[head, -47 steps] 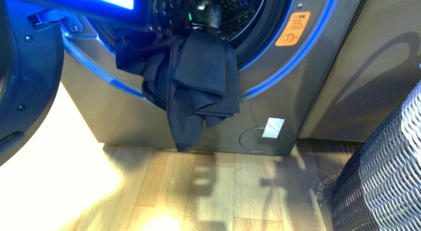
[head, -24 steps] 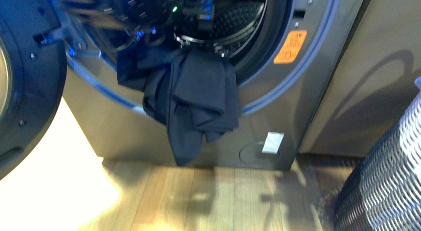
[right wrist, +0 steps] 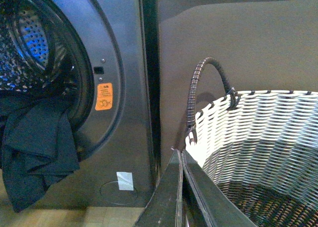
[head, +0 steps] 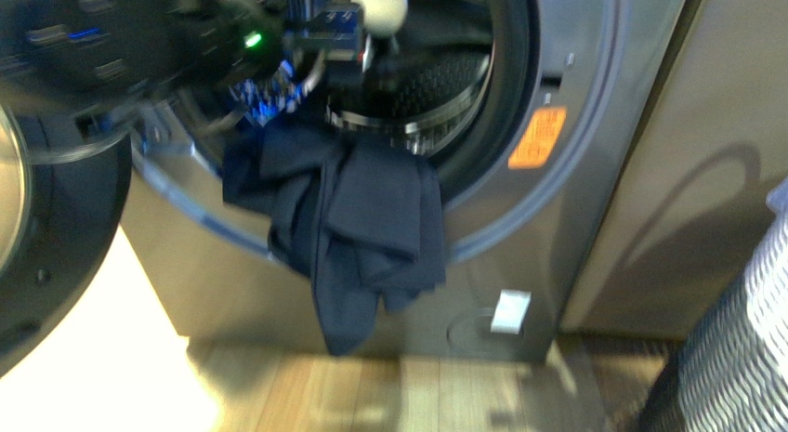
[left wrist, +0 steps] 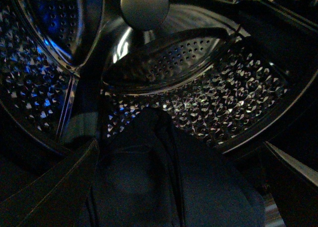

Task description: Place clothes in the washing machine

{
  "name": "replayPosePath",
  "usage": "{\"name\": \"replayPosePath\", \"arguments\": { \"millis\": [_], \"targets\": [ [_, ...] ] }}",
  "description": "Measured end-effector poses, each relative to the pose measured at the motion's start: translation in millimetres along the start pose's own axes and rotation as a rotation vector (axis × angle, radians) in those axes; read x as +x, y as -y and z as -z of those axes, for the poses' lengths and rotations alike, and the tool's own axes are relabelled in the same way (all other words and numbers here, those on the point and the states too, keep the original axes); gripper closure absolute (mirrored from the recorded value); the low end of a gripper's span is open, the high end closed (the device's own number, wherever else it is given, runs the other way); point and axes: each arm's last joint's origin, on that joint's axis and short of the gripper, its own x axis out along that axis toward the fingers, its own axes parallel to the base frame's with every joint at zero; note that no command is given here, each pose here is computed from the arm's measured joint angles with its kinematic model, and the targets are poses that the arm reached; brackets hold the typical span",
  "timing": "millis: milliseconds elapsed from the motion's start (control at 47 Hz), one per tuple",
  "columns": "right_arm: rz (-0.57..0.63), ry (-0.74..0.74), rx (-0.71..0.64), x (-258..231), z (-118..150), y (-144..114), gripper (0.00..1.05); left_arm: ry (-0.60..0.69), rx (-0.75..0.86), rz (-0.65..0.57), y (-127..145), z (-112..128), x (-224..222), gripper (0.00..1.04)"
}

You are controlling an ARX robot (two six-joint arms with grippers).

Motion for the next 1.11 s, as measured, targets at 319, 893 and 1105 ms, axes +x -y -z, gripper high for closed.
{"name": "replayPosePath", "arguments": {
  "millis": [319, 893, 1105],
  "targets": [
    [0.0, 0.0, 0.0, 0.0, 0.0, 0.0, 1.02, 0.16, -0.004, 0.066, -2.7, -37.9, -96.7, 0.06],
    [-0.002, 0.0, -0.001, 0.0, 0.0, -0.1, 0.49, 0.091, -0.015, -0.217, -30.6, 6.1, -195.5, 0.75],
    [-0.002, 0.0, -0.001, 0.0, 0.0, -0.1, 0.14, 0.076, -0.016, -0.22, -36.2, 31.4, -221.5, 1.01]
  ]
}}
